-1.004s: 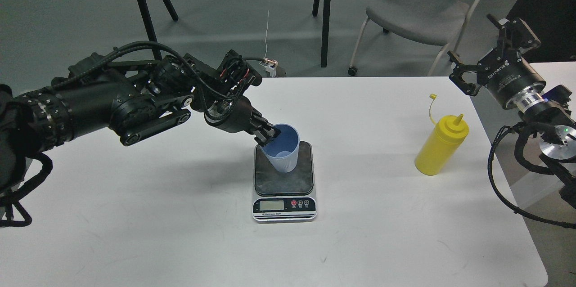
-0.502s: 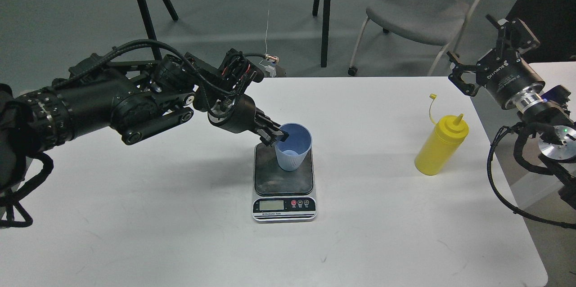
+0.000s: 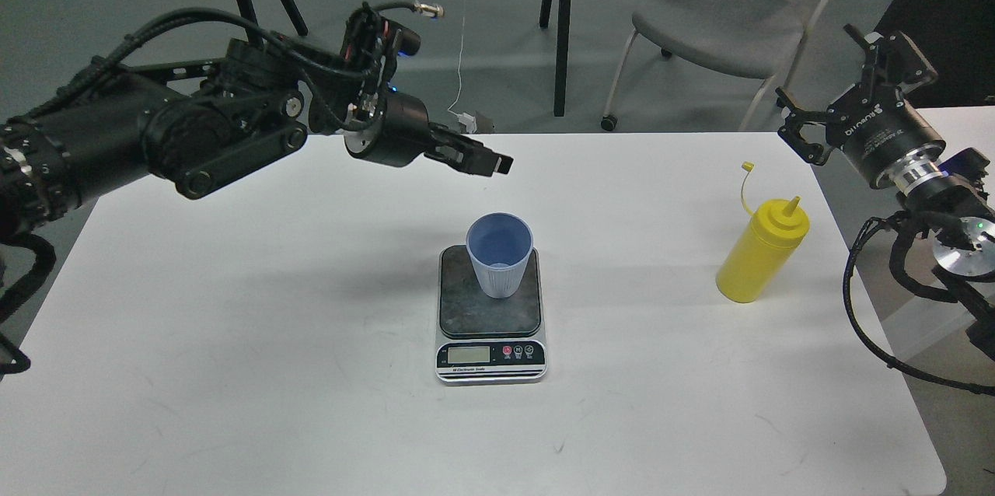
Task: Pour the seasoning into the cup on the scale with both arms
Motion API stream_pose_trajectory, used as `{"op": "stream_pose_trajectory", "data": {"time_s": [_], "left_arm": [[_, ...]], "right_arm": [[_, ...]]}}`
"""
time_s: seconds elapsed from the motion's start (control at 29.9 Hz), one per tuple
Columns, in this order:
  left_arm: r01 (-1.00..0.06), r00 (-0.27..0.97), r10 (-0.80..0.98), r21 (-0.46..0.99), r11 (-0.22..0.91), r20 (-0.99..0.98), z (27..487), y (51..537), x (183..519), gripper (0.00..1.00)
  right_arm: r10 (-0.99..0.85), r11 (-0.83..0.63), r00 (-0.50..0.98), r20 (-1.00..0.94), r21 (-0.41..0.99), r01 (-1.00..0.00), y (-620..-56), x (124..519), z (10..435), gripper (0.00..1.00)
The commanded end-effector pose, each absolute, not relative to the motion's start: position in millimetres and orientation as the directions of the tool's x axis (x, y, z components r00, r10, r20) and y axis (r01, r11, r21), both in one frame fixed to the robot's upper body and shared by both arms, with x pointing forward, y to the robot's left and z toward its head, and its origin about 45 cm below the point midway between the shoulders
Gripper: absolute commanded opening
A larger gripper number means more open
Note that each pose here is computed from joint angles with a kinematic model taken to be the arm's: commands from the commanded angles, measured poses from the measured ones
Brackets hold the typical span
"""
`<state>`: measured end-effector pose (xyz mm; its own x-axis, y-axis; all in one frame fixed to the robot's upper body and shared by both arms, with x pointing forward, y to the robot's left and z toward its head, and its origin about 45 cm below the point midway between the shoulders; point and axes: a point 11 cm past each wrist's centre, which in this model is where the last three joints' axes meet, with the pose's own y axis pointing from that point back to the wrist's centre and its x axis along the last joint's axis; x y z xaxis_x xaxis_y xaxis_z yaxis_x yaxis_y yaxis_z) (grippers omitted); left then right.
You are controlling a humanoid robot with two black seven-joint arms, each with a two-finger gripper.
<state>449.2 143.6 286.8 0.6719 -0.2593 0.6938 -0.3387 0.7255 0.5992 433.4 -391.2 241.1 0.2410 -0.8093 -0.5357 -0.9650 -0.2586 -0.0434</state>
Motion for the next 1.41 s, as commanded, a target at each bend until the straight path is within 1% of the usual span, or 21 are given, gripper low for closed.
{"op": "stream_pose_trajectory", "data": {"time_s": [0.0,0.07,0.1,0.17,0.23,0.33,0.43,0.54,0.6,0.67,0.77,0.94,1.04,1.17,1.24,1.37], "left_arm": [[-0.49,0.713,0.085,0.408,0.771,0.696,325,175,480,0.75],[-0.589,0.708,0.335,0.259,0.766,0.621,340,198,496,0.78],[-0.644,0.693,0.457,0.194,0.74,0.558,340,216,503,0.79],[-0.763,0.61,0.68,0.07,0.643,0.406,339,258,515,0.82],[-0.848,0.504,0.815,-0.011,0.529,0.287,340,296,522,0.85],[-0.926,0.363,0.921,-0.055,0.373,0.141,321,345,517,0.87],[-0.958,0.279,0.958,-0.056,0.282,0.061,301,373,509,0.87],[-0.978,0.202,0.979,-0.06,0.2,-0.015,282,395,499,0.89],[-0.988,0.145,0.987,-0.065,0.141,-0.071,270,411,491,0.9],[-0.993,0.099,0.988,-0.069,0.091,-0.117,261,423,484,0.9],[-0.997,0.048,0.985,-0.059,0.039,-0.164,245,436,473,0.9],[-0.999,0.029,0.985,-0.026,0.025,-0.17,227,442,463,0.91],[-0.999,0.03,0.986,-0.021,0.026,-0.166,225,442,462,0.92],[-1.0,0.029,0.986,-0.018,0.026,-0.164,224,442,462,0.92],[-1.0,0.028,0.986,-0.018,0.025,-0.165,225,442,462,0.92],[-1.0,0.028,0.986,-0.018,0.025,-0.163,225,443,462,0.93]], "right_arm": [[-0.792,-0.223,0.225,-0.567,-0.074,-0.972,-401,434,250,0.99],[-0.776,-0.196,0.205,-0.597,-0.081,-0.977,-408,432,250,0.99],[-0.765,-0.184,0.199,-0.613,-0.088,-0.979,-411,431,252,0.99],[-0.733,-0.123,0.17,-0.658,-0.118,-0.985,-428,429,260,0.99],[-0.7,-0.06,0.132,-0.702,-0.125,-0.99,-449,421,263,0.99],[-0.655,-0.031,0.106,-0.748,-0.113,-0.993,-465,413,267,0.99],[-0.567,0.012,0.074,-0.82,-0.098,-0.995,-476,399,261,0.99],[-0.47,0.008,0.024,-0.882,-0.031,-0.999,-481,376,241,0.99],[-0.423,-0.004,-0.017,-0.906,0.02,-1.0,-476,357,222,0.99],[-0.393,-0.006,-0.045,-0.918,0.052,-0.999,-476,338,211,0.99],[-0.345,0.006,-0.103,-0.933,0.107,-0.994,-475,307,189,0.99],[-0.287,-0.01,-0.174,-0.942,0.185,-0.983,-457,267,159,0.99],[-0.255,0.0,-0.199,-0.946,0.206,-0.979,-447,251,150,0.99],[-0.233,0.015,-0.219,-0.948,0.222,-0.975,-437,241,139,0.99],[-0.213,-0.003,-0.217,-0.953,0.223,-0.975,-422,240,129,0.99],[-0.231,-0.026,-0.21,-0.95,0.222,-0.975,-408,238,116,0.99]]}}
